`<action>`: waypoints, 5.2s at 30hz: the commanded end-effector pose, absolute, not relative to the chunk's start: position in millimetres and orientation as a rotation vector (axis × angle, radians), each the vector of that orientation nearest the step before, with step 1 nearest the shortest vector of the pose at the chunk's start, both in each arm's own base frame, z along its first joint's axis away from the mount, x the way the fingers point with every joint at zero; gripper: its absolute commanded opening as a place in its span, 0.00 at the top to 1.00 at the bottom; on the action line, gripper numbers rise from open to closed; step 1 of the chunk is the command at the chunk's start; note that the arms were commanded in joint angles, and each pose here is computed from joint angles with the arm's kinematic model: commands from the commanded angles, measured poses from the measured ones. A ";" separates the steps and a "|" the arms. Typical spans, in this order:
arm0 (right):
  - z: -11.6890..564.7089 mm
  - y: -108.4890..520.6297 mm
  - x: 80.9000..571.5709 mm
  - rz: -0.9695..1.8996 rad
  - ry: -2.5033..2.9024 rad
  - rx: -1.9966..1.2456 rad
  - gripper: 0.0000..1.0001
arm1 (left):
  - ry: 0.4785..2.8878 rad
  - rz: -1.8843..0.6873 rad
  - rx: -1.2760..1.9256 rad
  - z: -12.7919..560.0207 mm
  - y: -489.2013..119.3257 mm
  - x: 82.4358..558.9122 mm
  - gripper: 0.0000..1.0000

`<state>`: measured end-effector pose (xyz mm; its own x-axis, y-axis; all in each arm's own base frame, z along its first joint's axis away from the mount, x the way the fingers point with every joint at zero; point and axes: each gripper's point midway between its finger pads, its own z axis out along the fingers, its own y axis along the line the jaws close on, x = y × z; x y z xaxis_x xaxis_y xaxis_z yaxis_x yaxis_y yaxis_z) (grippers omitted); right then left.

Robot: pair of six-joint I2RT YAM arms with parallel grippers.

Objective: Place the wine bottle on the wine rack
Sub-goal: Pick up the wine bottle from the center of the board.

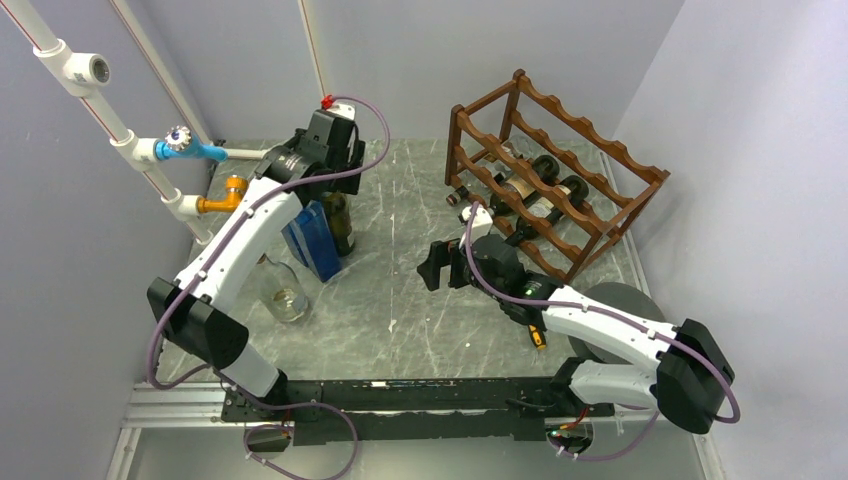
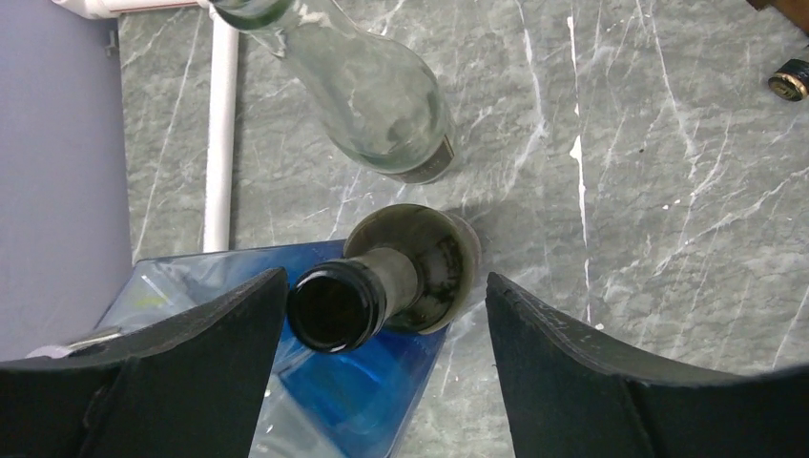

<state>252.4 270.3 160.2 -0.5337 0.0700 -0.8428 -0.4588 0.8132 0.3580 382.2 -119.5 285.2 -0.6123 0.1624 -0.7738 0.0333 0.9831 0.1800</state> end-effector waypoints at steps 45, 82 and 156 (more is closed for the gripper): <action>155.6 258.1 252.2 0.729 2.323 0.680 0.01 | 1.778 -0.355 0.255 219.2 -229.4 223.3 1.00; 116.2 228.9 267.2 0.404 2.296 0.567 0.00 | 2.168 -0.397 0.695 57.2 -308.5 152.0 0.95; 81.0 168.0 240.2 -0.155 2.158 1.004 1.00 | 1.528 -0.258 0.497 369.2 -186.2 224.3 0.02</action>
<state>232.6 187.7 47.7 -0.5426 0.5922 -0.5957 0.6637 0.7370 0.1281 221.6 -185.4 363.4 0.0304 0.1628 -0.9862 0.4723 0.8672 0.1578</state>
